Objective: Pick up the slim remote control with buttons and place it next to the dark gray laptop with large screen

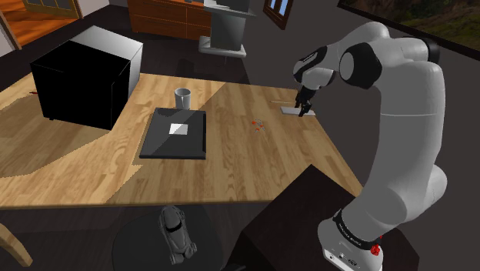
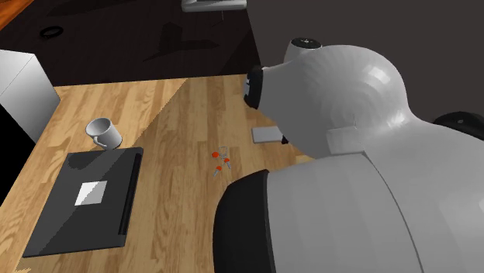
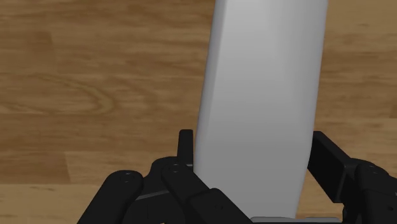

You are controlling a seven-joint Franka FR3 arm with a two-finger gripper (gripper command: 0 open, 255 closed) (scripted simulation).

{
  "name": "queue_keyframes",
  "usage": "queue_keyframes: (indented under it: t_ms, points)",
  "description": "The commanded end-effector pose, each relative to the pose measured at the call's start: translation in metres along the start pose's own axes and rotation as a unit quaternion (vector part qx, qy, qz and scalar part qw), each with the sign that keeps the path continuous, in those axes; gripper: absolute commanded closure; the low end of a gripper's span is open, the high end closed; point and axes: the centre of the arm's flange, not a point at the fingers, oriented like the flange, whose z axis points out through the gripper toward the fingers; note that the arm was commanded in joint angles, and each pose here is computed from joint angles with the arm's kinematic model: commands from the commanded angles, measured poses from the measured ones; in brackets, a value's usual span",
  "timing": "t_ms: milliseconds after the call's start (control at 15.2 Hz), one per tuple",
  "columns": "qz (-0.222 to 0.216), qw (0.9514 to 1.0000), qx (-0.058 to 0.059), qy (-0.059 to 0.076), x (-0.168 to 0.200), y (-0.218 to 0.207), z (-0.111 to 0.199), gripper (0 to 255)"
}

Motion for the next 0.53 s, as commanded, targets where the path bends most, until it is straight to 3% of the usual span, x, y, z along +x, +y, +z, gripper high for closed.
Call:
queue_keyframes:
  t_ms: [0,462]
  points:
    - [0.0,1.0,0.0,0.0,0.018,-0.01,-0.001,255]
    - [0.0,1.0,0.0,0.0,0.101,-0.051,-0.001,255]
